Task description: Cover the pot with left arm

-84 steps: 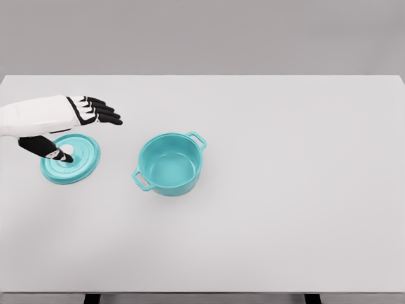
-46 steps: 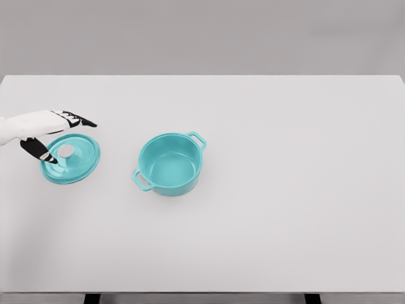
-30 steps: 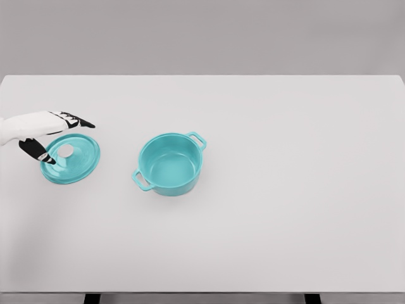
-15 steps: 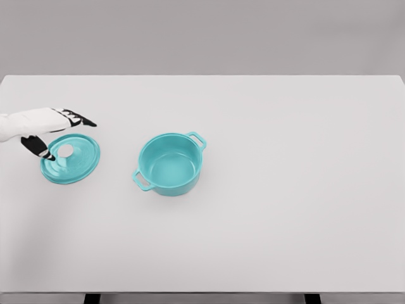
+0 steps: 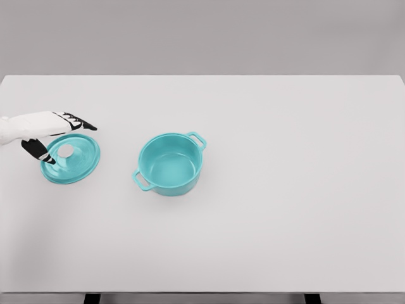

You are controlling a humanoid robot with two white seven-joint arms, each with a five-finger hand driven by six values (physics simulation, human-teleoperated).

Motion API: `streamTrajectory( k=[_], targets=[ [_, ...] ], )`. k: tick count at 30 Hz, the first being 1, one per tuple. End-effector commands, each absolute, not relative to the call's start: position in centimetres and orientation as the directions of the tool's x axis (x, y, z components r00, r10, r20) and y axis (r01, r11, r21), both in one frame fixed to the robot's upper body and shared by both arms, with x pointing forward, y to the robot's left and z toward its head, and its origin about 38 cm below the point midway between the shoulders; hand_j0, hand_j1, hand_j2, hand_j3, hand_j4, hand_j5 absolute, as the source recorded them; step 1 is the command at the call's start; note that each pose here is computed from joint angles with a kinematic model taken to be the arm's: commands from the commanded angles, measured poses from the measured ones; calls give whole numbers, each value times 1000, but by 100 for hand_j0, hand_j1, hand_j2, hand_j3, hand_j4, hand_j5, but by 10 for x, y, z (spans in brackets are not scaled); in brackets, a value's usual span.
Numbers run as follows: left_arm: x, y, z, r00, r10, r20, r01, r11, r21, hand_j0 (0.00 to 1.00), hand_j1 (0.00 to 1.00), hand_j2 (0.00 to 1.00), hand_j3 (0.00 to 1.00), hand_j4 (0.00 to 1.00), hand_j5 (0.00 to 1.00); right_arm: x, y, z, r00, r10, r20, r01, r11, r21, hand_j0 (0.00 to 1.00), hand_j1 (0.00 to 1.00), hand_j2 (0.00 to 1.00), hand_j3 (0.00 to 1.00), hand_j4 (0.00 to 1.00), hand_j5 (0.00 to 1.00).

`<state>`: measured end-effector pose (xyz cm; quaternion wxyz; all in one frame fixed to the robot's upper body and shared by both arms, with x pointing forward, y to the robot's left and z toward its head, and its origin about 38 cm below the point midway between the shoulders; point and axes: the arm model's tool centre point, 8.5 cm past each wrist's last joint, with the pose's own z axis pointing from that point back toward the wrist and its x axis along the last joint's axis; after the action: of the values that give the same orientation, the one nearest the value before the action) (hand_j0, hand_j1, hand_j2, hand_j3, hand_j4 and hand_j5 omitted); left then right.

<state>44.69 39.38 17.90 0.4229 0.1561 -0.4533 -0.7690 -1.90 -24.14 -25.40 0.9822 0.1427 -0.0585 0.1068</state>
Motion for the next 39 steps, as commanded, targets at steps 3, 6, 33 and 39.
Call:
streamTrajectory(
  k=[3,6,33,39],
  targets=[
    [446,389,181,-605,-783,145,503,-235,832,100,100,100,100,100,100,-18,-241,-254,970,194,147,-228,936,268,100,100,100,100,100,100],
    [445,388,181,-610,-780,142,501,-240,831,100,100,100,100,100,100,-19,-241,-254,970,194,146,-227,936,268,100,100,100,100,100,100],
    [438,378,185,-646,-748,153,495,-259,829,100,100,100,100,100,100,-18,-241,-254,970,194,147,-228,936,268,100,100,100,100,100,100],
    [438,381,182,-637,-755,154,504,-257,825,100,100,100,100,100,100,-18,-241,-254,970,193,147,-227,937,268,100,100,100,100,100,100]
  ],
)
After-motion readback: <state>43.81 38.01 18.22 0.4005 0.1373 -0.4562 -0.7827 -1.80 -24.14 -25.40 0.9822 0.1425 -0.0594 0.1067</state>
